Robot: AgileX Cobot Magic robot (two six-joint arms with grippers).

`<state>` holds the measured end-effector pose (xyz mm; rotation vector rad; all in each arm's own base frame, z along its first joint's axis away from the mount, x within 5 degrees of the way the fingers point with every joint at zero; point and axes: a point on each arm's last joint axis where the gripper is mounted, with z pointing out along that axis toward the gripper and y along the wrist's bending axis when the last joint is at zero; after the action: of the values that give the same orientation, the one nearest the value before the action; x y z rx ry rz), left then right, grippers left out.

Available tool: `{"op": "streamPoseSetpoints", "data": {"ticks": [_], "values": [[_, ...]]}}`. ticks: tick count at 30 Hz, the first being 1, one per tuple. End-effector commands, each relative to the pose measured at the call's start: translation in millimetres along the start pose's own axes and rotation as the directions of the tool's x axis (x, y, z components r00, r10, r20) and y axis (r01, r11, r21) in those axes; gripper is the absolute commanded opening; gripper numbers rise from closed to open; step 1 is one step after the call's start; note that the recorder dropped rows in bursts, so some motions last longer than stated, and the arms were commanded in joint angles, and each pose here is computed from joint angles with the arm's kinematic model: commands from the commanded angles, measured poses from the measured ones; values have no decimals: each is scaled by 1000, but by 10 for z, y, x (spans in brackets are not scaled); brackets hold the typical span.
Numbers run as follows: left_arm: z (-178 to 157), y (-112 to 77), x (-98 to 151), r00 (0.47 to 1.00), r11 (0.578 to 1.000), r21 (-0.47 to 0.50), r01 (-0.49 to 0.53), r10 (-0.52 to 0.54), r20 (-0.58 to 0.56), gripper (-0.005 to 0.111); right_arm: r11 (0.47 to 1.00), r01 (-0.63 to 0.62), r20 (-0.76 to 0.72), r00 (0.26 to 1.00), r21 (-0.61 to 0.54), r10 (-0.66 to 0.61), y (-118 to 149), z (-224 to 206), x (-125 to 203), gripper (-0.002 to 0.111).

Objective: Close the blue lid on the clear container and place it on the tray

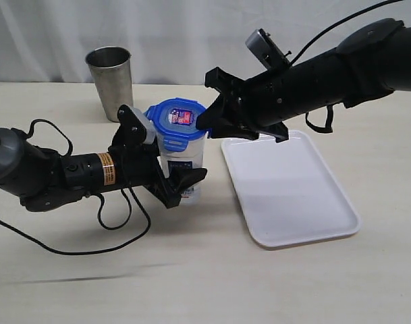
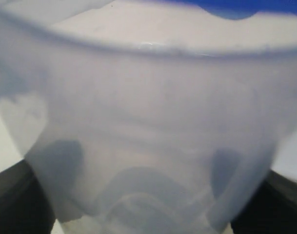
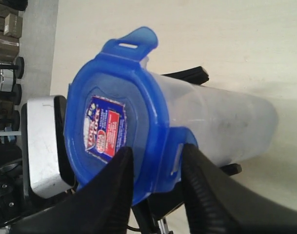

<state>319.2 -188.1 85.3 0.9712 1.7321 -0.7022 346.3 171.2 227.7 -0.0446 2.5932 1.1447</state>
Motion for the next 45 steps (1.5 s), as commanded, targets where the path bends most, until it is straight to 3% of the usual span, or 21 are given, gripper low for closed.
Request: {"op": "streamPoseSetpoints", "data": {"ticks": [1, 15, 20, 27, 40, 45], "values": [[-7, -34, 52, 997, 998, 40, -54, 56, -48, 0, 999, 43, -44, 998, 30, -41, -88, 74, 40, 29], [-7, -34, 52, 997, 998, 40, -54, 56, -48, 0, 999, 29, -140, 990, 29, -25, -254, 266, 111, 26], [-7, -34, 52, 997, 998, 40, -54, 56, -48, 0, 998, 52, -157, 986, 22, -48, -275, 290, 125, 13], [-7, -34, 52, 997, 998, 40, -54, 56, -48, 0, 996, 88, -156, 984, 18, -85, -276, 290, 123, 13], [-7, -33, 55, 997, 998, 39, -52, 54, -51, 0, 988, 150, -70, 987, 37, -147, -170, 147, 48, 56], [-7, -33, 55, 997, 998, 39, -52, 54, -51, 0, 979, 194, -39, 981, 58, -192, -108, 45, 24, 61]]}}
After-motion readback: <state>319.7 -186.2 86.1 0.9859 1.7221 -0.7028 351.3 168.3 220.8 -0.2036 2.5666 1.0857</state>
